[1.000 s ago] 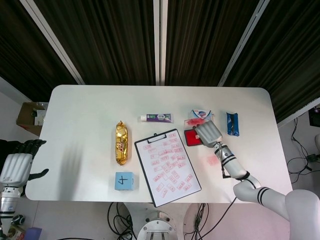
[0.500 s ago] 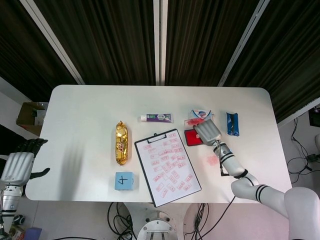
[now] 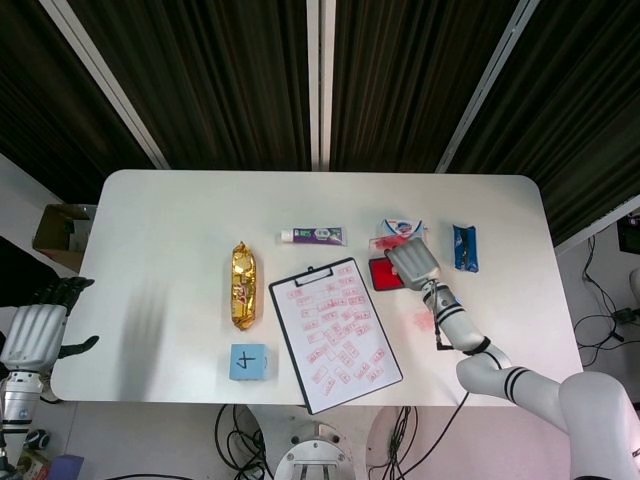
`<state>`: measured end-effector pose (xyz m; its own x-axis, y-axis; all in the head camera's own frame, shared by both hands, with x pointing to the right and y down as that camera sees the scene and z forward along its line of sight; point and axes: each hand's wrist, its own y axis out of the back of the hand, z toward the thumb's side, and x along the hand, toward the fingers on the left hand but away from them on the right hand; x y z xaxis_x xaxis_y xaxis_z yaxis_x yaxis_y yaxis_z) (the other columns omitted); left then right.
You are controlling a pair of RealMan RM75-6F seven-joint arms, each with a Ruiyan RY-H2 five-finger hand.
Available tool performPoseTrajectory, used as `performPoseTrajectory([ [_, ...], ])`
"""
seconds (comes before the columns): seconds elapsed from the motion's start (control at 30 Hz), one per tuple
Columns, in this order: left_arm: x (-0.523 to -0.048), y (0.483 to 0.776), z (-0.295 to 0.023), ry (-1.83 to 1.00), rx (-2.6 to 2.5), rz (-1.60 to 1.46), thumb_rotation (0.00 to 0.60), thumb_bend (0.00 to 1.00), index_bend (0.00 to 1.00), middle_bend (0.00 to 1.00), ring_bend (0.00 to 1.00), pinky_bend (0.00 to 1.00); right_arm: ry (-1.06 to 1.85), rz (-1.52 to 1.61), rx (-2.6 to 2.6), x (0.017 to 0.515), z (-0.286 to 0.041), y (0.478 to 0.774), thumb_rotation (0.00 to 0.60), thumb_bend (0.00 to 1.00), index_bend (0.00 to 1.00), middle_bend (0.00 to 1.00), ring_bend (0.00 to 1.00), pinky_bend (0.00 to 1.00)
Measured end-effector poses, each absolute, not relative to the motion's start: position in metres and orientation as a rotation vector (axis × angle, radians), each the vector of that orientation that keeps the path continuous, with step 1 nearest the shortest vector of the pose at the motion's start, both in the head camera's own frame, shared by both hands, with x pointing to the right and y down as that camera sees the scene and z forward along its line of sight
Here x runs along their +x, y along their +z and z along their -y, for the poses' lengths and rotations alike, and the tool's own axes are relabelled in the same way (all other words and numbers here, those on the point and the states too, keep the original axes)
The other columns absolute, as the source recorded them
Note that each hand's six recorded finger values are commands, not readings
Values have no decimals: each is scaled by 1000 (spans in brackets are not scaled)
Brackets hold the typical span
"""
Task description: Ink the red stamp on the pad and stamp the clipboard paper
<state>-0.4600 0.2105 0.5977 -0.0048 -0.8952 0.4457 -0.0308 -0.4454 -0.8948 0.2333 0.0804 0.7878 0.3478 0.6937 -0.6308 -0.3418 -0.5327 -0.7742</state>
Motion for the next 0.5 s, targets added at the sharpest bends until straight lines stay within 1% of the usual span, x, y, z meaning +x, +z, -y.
performPoseTrajectory([
  [0.5,-460,597,-211,-1539,-1554,-985,600,0,196,194,156,247,1354,340,-1667,235,-81,790,600,519,1000,921,939,967],
])
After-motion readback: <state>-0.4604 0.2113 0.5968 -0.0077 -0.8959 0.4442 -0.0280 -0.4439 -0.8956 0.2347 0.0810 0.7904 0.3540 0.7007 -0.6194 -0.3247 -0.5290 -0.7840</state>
